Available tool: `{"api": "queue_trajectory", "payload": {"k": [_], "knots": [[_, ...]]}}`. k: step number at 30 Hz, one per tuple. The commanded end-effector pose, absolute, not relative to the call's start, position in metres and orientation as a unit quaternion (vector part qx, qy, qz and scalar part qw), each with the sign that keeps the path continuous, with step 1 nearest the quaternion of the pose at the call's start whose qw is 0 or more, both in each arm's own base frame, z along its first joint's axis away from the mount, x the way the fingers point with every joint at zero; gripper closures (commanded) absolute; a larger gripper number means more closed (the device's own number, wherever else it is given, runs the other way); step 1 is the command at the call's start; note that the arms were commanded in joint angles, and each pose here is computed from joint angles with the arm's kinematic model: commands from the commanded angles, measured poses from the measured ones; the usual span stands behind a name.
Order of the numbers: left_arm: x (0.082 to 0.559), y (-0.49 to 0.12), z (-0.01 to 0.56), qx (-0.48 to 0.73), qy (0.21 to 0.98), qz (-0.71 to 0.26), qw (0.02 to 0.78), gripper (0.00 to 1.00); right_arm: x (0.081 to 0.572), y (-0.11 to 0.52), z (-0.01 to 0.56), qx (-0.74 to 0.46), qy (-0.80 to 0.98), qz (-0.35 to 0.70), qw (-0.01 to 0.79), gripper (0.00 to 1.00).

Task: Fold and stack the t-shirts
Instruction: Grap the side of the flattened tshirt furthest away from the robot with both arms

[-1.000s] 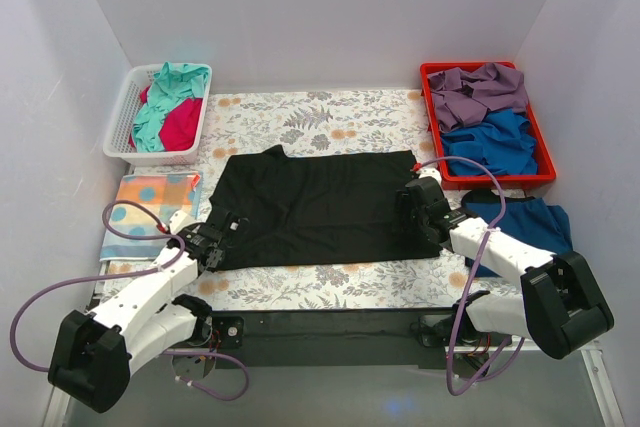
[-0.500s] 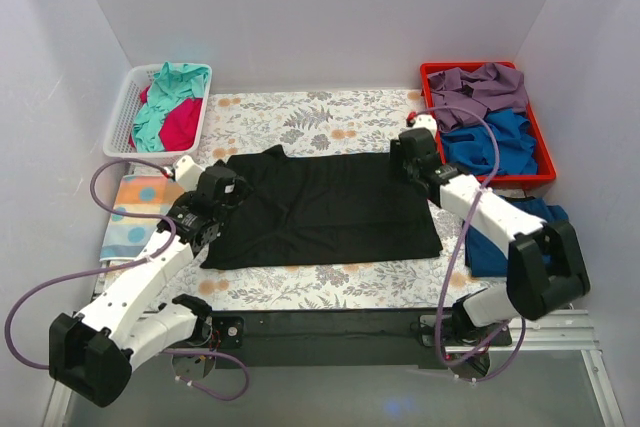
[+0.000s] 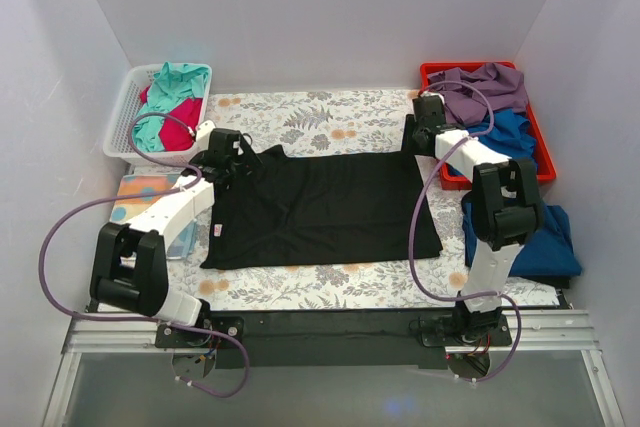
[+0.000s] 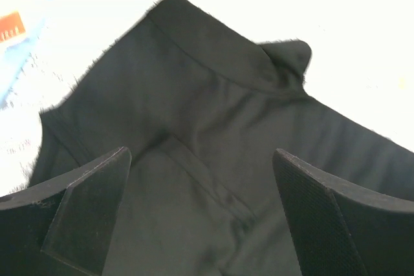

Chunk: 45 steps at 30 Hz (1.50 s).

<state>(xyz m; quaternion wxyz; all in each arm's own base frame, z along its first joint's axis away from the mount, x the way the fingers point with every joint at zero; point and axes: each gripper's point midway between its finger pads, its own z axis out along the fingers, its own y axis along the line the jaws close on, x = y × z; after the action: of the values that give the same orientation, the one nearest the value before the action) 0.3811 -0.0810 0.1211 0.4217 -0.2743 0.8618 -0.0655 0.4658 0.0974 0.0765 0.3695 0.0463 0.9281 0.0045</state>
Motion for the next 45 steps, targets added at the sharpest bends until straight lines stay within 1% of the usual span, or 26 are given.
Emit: {"api": "queue_trajectory", "payload": {"k": [1,6,14,19,23,25,26,27,28,29,30,35,37,38,39,41,42,44,45], "knots": [[0.415,-0.08,0.138,-0.255,0.854,-0.068,0.449,0.11,0.488,0.093,0.078,0.037,0.93,0.021,0.365,0.48],[0.429,-0.077,0.124,-0.268,0.86,-0.062,0.429,0.12,0.492,0.094,0.059,0.039,0.94,0.036,0.337,0.54],[0.436,-0.076,0.11,-0.265,0.868,-0.05,0.417,0.12,0.477,0.092,0.03,0.036,0.952,0.033,0.303,0.54],[0.437,-0.076,0.112,-0.263,0.868,-0.053,0.418,0.13,0.485,0.088,0.021,0.035,0.953,0.026,0.299,0.52],[0.437,-0.074,0.112,-0.263,0.868,-0.05,0.418,0.13,0.49,0.091,0.011,0.028,0.957,0.032,0.288,0.52],[0.437,-0.074,0.112,-0.262,0.868,-0.051,0.418,0.13,0.488,0.091,0.004,0.028,0.959,0.034,0.279,0.55],[0.438,-0.073,0.113,-0.262,0.868,-0.051,0.419,0.13,0.487,0.091,0.002,0.027,0.96,0.036,0.276,0.59],[0.438,-0.073,0.113,-0.261,0.868,-0.05,0.419,0.13,0.484,0.091,-0.001,0.027,0.961,0.035,0.273,0.74],[0.439,-0.073,0.114,-0.261,0.868,-0.05,0.42,0.13,0.483,0.091,-0.002,0.03,0.962,0.035,0.27,0.85],[0.44,-0.072,0.115,-0.262,0.867,-0.051,0.42,0.13,0.481,0.089,-0.003,0.032,0.962,0.03,0.269,0.94],[0.441,-0.073,0.116,-0.262,0.867,-0.052,0.42,0.13,0.48,0.088,0.001,0.033,0.961,0.029,0.273,0.99],[0.452,-0.072,0.126,-0.258,0.862,-0.051,0.433,0.14,0.467,0.078,0.017,0.044,0.958,0.008,0.284,0.99],[0.457,-0.074,0.122,-0.251,0.865,-0.053,0.431,0.14,0.464,0.076,0.039,0.048,0.951,0.009,0.304,0.99],[0.463,-0.076,0.127,-0.243,0.865,-0.054,0.436,0.14,0.454,0.072,0.037,0.051,0.953,0.004,0.298,0.99],[0.467,-0.077,0.119,-0.239,0.87,-0.05,0.428,0.16,0.452,0.071,0.055,0.055,0.947,0.006,0.316,0.99],[0.478,-0.082,0.123,-0.23,0.87,-0.055,0.432,0.18,0.437,0.067,0.057,0.058,0.948,0.002,0.314,0.99],[0.482,-0.083,0.12,-0.224,0.873,-0.053,0.429,0.2,0.432,0.067,0.072,0.061,0.942,0.009,0.329,0.99],[0.487,-0.089,0.105,-0.215,0.884,-0.057,0.412,0.23,0.424,0.07,0.082,0.059,0.938,0.023,0.341,0.99],[0.494,-0.091,0.109,-0.21,0.882,-0.061,0.417,0.25,0.415,0.069,0.089,0.059,0.936,0.028,0.347,0.99]]}}
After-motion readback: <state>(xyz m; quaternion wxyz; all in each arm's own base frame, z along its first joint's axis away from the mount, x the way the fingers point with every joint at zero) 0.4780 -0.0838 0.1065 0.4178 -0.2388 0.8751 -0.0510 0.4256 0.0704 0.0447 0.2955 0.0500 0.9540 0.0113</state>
